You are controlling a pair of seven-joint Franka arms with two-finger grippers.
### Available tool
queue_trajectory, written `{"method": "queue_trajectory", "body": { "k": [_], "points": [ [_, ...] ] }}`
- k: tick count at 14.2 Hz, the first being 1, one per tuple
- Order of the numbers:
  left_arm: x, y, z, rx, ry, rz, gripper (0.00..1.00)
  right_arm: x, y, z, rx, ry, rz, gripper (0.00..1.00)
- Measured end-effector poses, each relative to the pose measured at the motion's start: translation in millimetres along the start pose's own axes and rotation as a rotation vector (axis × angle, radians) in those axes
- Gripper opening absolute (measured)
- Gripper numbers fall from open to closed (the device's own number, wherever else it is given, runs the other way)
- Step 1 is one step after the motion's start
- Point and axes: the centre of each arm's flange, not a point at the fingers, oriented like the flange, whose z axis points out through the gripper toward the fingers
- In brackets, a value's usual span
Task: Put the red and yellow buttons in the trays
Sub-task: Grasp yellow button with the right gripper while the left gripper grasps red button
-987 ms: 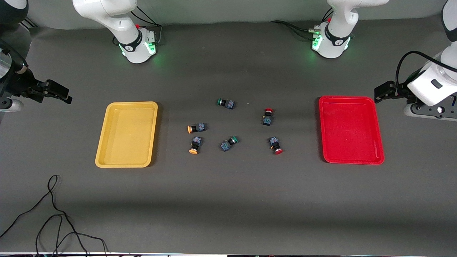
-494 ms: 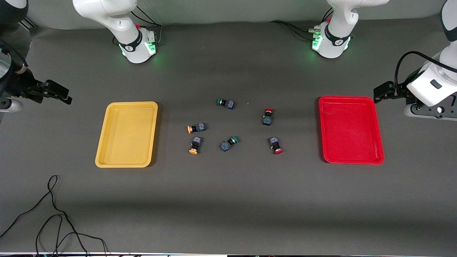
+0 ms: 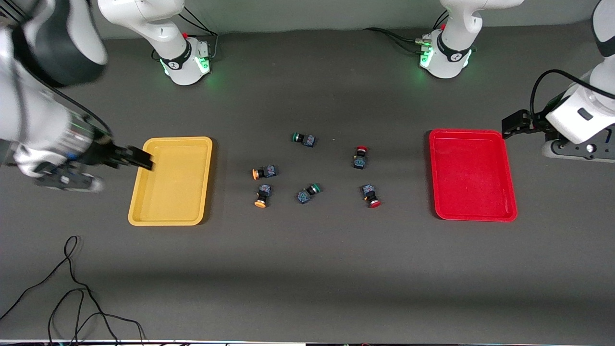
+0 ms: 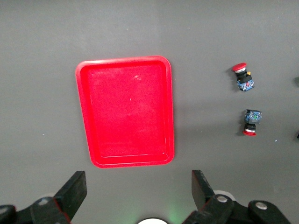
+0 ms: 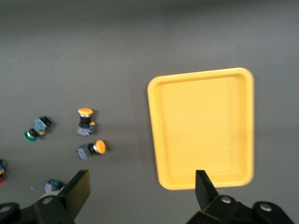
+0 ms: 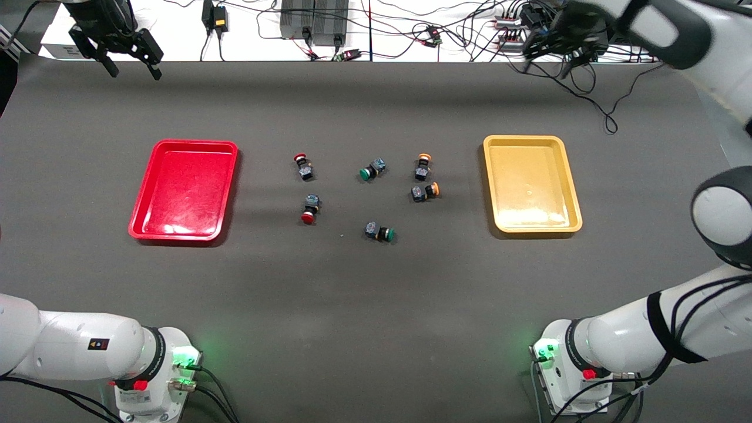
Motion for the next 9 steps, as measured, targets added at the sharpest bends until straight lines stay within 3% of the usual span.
{"method": "queue_trajectory", "body": {
  "k": [2, 5, 9],
  "points": [
    [2.9, 27.8, 20.6, -0.002, -0.005, 0.001, 1.00, 8.1, -36.6, 38.2, 0.008, -0.002, 0.061, 1.00],
    [-7.4, 129.1, 66.5, 0.016, 0.005, -0.003, 1.00, 10.2, -92.2, 100.8, 0.014, -0.009, 0.141, 1.00],
    [-55.3, 275.8, 110.4, 0.016, 0.070, -0.018, 1.00, -4.5, -149.1, 194.3, -0.061, 0.009, 0.145, 1.00]
  ]
}}
